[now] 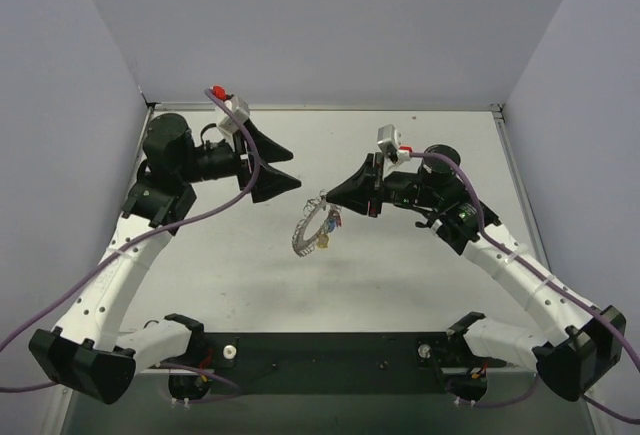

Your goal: Put the keys on the keyring

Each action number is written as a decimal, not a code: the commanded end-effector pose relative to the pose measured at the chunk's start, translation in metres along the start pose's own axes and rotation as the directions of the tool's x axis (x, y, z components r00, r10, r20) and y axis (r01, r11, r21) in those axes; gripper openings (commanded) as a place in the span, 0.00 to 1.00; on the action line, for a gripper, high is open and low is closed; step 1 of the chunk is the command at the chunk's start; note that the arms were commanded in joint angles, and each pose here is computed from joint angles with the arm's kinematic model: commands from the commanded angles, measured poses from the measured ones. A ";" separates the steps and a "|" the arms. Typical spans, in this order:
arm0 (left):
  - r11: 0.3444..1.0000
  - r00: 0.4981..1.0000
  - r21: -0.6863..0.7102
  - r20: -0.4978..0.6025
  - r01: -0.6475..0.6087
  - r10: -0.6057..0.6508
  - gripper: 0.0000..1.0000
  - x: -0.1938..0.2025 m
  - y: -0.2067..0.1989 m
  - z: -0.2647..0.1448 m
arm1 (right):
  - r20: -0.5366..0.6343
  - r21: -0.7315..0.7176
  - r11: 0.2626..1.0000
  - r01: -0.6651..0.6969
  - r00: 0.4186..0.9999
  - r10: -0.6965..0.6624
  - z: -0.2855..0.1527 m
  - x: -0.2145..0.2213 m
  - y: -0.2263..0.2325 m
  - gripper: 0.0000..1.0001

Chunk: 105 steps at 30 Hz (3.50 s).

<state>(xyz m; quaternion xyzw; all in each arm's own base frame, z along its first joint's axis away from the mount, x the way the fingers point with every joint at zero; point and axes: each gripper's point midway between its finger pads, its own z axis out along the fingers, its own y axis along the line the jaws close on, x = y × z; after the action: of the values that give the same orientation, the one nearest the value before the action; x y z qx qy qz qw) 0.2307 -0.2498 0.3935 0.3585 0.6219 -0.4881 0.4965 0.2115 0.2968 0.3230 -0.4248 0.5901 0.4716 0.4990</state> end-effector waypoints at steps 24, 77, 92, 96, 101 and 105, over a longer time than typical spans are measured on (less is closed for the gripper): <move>0.968 0.972 0.152 -0.155 0.200 -0.177 0.62 -0.009 0.008 0.007 | 0.210 -0.446 0.886 0.126 0.977 -0.033 0.006 -0.078 0.042 0.00; 0.997 0.921 -0.006 -0.383 0.071 -0.068 0.29 0.019 -0.013 0.022 | 0.185 -0.370 0.928 0.046 0.982 0.025 0.015 -0.068 0.015 0.00; 0.999 0.944 -0.002 -0.329 0.034 -0.033 0.48 0.005 -0.016 0.026 | 0.183 -0.387 0.921 0.044 0.983 0.029 0.014 -0.068 0.017 0.00; 0.999 0.950 0.004 -0.312 0.032 -0.029 0.44 0.000 -0.018 0.027 | 0.183 -0.393 0.918 0.050 0.983 0.025 0.013 -0.068 0.019 0.00; 0.999 0.951 0.014 -0.307 0.031 -0.025 0.43 -0.001 -0.019 0.029 | 0.181 -0.398 0.916 0.046 0.983 0.030 0.013 -0.068 0.020 0.00; 1.000 0.958 0.018 -0.285 0.023 -0.017 0.54 -0.007 -0.022 0.027 | 0.183 -0.400 0.915 0.047 0.983 0.029 0.013 -0.068 0.020 0.00</move>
<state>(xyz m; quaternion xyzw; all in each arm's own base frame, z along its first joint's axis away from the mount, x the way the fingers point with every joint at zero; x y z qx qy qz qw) 0.2257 -0.2779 0.3694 0.4110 0.7289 -0.4262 0.3437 0.2111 0.3176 0.3625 -0.4401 0.4948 0.6336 0.4001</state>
